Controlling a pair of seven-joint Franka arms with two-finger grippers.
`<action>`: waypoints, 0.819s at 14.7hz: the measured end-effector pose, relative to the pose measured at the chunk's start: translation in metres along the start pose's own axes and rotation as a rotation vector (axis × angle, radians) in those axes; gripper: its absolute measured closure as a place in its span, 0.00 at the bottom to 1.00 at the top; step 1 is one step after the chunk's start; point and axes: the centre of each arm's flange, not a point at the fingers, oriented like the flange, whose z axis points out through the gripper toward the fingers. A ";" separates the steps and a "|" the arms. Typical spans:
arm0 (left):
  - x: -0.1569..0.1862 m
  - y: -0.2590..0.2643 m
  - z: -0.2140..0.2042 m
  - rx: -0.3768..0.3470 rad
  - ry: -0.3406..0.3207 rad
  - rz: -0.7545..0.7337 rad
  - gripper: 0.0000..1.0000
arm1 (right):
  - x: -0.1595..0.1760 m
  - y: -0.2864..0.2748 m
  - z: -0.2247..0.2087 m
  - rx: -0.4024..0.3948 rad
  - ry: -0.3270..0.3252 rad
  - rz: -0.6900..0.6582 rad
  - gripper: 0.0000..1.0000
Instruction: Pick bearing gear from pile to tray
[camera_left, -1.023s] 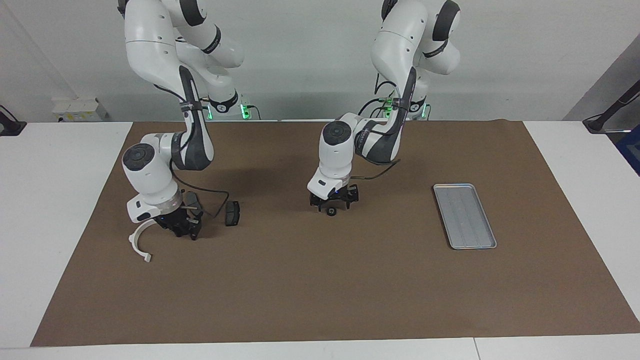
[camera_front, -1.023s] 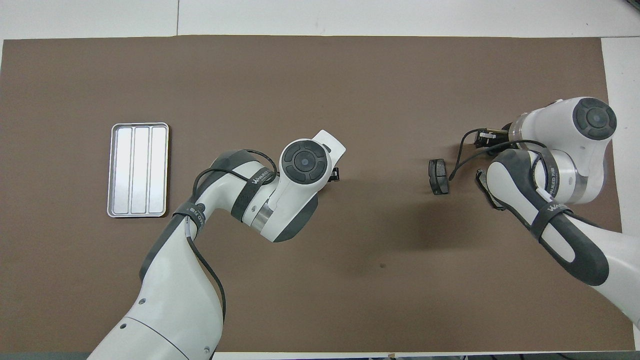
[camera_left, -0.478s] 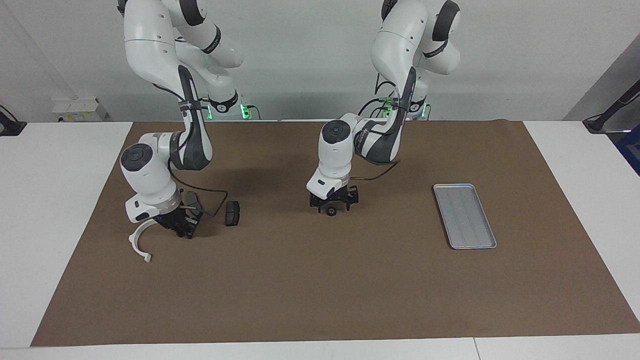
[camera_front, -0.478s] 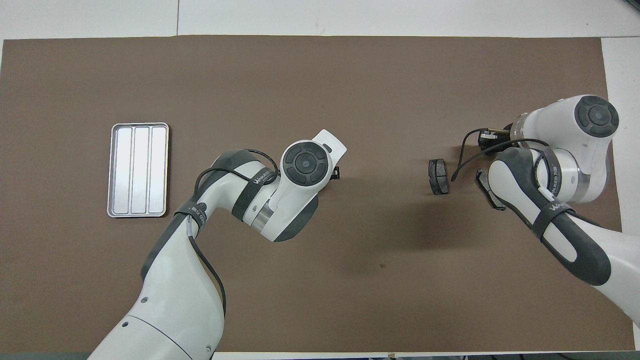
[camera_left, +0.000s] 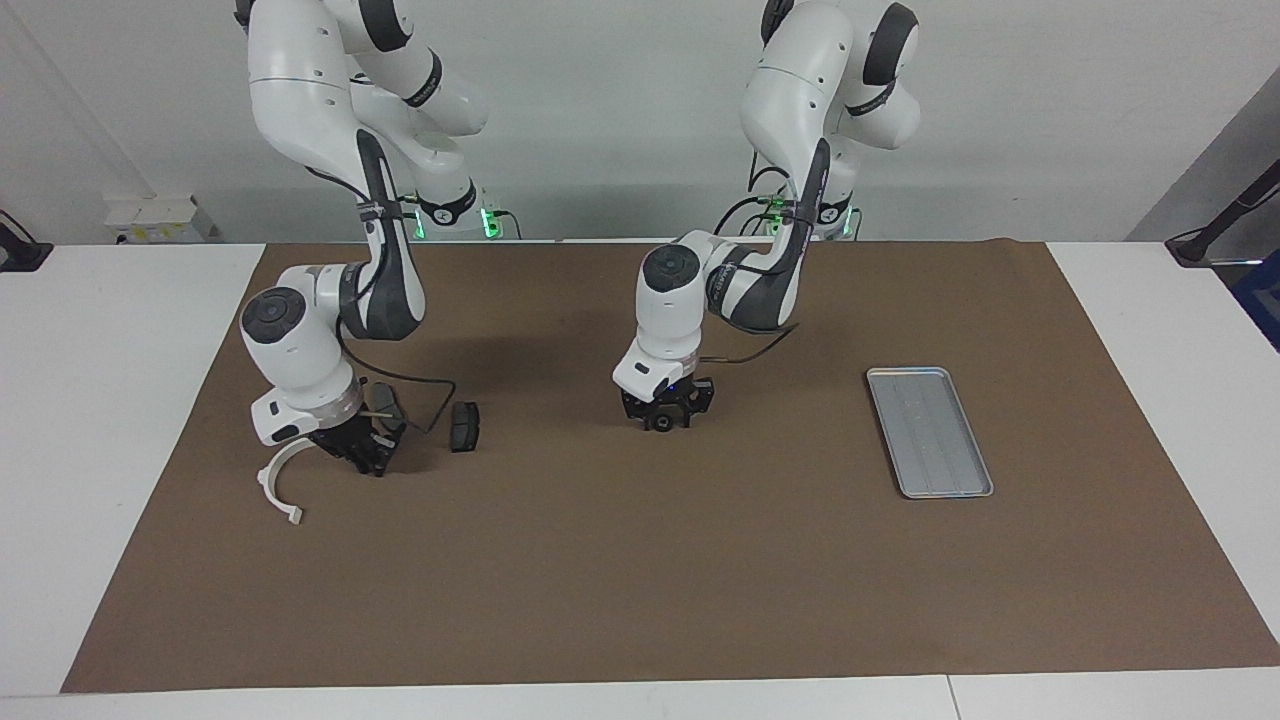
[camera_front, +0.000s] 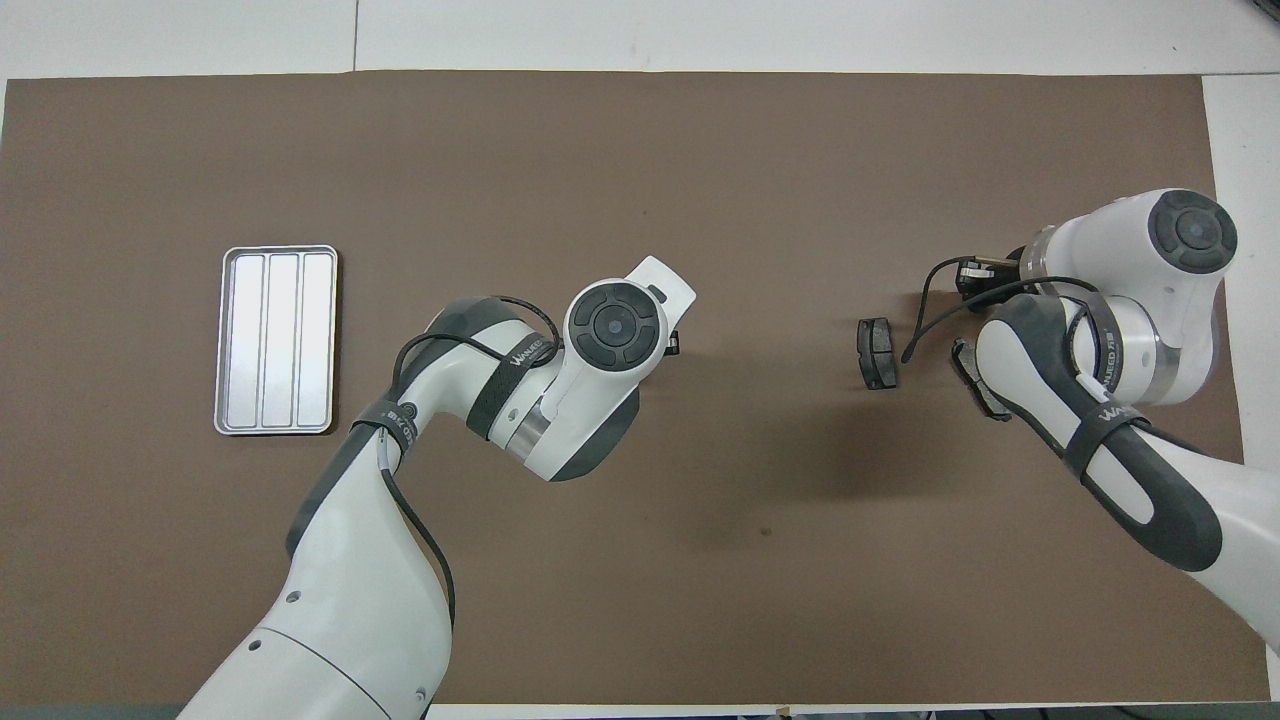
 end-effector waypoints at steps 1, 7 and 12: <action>0.004 0.001 -0.005 0.001 0.008 0.001 0.66 | 0.000 -0.001 0.000 -0.001 -0.005 -0.002 0.78; 0.062 -0.018 -0.072 0.039 0.043 -0.075 0.66 | 0.014 -0.009 -0.028 -0.019 -0.058 -0.011 0.78; 0.146 -0.166 -0.121 0.083 0.065 -0.137 0.66 | 0.027 -0.025 -0.065 -0.043 -0.084 -0.040 0.78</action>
